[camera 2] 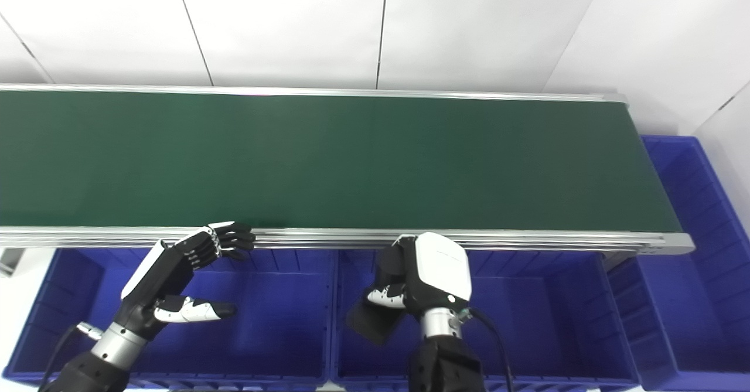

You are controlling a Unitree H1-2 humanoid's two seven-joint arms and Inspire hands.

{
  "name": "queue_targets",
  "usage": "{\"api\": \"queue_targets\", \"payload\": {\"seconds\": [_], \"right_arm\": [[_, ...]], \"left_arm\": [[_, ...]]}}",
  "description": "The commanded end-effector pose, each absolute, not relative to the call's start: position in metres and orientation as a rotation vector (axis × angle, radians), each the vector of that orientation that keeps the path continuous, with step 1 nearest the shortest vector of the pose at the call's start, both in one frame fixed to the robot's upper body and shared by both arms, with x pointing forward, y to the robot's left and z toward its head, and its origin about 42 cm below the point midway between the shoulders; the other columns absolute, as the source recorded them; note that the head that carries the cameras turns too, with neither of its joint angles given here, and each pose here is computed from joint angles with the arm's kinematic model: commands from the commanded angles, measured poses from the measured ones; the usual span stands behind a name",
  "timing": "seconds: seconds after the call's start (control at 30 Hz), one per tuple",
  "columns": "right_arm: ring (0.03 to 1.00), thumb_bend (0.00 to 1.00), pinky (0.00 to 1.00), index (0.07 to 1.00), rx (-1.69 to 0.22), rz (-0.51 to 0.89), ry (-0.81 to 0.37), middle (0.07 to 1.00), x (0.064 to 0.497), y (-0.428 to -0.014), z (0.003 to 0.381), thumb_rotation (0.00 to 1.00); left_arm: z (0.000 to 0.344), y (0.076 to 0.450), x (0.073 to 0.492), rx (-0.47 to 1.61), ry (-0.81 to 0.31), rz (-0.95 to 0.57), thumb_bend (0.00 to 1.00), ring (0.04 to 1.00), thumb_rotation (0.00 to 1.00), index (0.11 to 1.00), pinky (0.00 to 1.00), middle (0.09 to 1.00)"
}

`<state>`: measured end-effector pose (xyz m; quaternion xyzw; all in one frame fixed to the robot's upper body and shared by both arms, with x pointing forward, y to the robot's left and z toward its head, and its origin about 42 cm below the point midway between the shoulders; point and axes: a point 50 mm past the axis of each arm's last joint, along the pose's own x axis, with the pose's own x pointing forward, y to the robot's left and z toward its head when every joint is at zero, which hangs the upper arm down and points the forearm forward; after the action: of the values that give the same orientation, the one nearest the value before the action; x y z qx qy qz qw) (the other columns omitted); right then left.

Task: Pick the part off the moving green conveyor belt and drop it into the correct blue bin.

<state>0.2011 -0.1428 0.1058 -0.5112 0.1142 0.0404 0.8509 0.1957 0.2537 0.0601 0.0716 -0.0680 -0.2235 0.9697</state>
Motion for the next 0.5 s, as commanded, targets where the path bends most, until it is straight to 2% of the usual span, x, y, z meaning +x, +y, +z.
{"api": "queue_targets", "payload": {"seconds": [0.0, 0.2, 0.33, 0.47], "right_arm": [[0.875, 0.83, 0.85, 0.847, -1.070, 0.037, 0.173, 0.887, 0.198, -0.137, 0.121, 0.33], [0.920, 0.88, 0.92, 0.921, -1.004, -0.031, 0.096, 0.949, 0.177, -0.133, 0.128, 0.43], [0.914, 0.89, 0.85, 0.937, -0.927, -0.077, 0.052, 0.951, 0.168, -0.131, 0.127, 0.42], [0.915, 0.88, 0.82, 0.974, -0.831, -0.080, 0.025, 0.957, 0.162, -0.131, 0.124, 0.46]], "left_arm": [[0.073, 0.250, 0.201, 0.139, -0.212, -0.464, 0.83, 0.717, 0.35, 0.764, 0.64, 0.751], [0.074, 0.237, 0.204, 0.094, -0.231, -0.505, 0.82, 0.728, 0.32, 0.769, 0.64, 0.763], [0.074, 0.228, 0.208, 0.072, -0.243, -0.506, 0.82, 0.714, 0.30, 0.761, 0.64, 0.750], [0.071, 0.218, 0.210, 0.042, -0.242, -0.510, 0.81, 0.707, 0.30, 0.768, 0.64, 0.750]]}}
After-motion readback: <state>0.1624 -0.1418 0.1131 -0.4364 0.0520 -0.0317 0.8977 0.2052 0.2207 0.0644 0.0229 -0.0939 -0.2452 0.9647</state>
